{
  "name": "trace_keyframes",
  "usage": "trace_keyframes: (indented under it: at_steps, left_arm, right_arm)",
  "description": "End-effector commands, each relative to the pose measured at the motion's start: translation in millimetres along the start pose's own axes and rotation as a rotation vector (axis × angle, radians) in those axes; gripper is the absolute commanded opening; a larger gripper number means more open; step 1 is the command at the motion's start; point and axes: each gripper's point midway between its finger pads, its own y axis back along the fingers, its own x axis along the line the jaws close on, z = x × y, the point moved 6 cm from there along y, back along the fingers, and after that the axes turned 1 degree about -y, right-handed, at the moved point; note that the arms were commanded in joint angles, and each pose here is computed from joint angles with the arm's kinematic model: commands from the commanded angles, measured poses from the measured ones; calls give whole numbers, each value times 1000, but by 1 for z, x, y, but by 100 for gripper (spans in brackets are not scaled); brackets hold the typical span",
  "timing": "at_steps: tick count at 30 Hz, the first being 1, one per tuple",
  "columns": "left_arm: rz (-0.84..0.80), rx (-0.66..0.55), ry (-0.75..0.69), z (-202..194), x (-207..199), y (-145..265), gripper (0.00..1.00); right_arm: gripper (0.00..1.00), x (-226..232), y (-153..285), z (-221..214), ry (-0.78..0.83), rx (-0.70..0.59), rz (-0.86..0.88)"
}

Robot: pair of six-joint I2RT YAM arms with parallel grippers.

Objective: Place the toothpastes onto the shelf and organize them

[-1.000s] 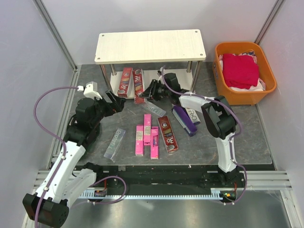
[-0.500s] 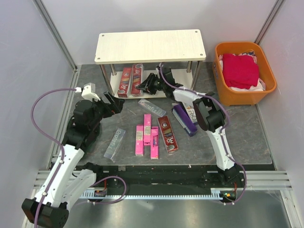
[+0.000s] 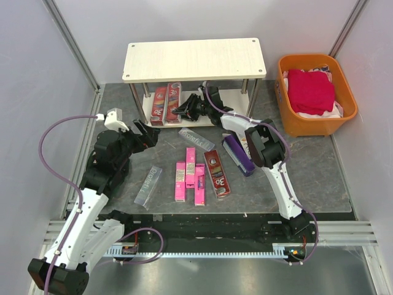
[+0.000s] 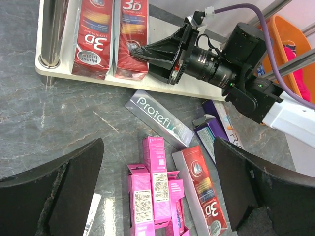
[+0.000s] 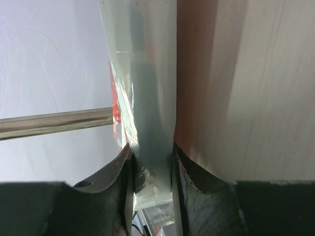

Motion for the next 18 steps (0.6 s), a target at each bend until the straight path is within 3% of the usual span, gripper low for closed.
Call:
trace_keyframes:
  at_steps: [1, 4, 5, 8, 14, 18]
  left_arm:
    - [12, -4, -25, 0, 3, 1, 100]
    - [14, 6, -23, -3, 5, 0, 100]
    - [16, 12, -20, -4, 5, -1, 100]
    - [23, 20, -18, -6, 6, -5, 100]
    - [-2, 47, -29, -7, 2, -10, 100]
    - [1, 60, -28, -9, 4, -14, 100]
  right_arm:
    - [31, -3, -2, -6, 30, 37, -6]
    - [50, -7, 10, -6, 82, 24, -66]
    - [62, 0, 16, -3, 111, 8, -80]
    - [78, -5, 28, -3, 166, -13, -166]
    - [94, -3, 41, 2, 262, -27, -262]
    - [98, -4, 48, 1, 287, -34, -298]
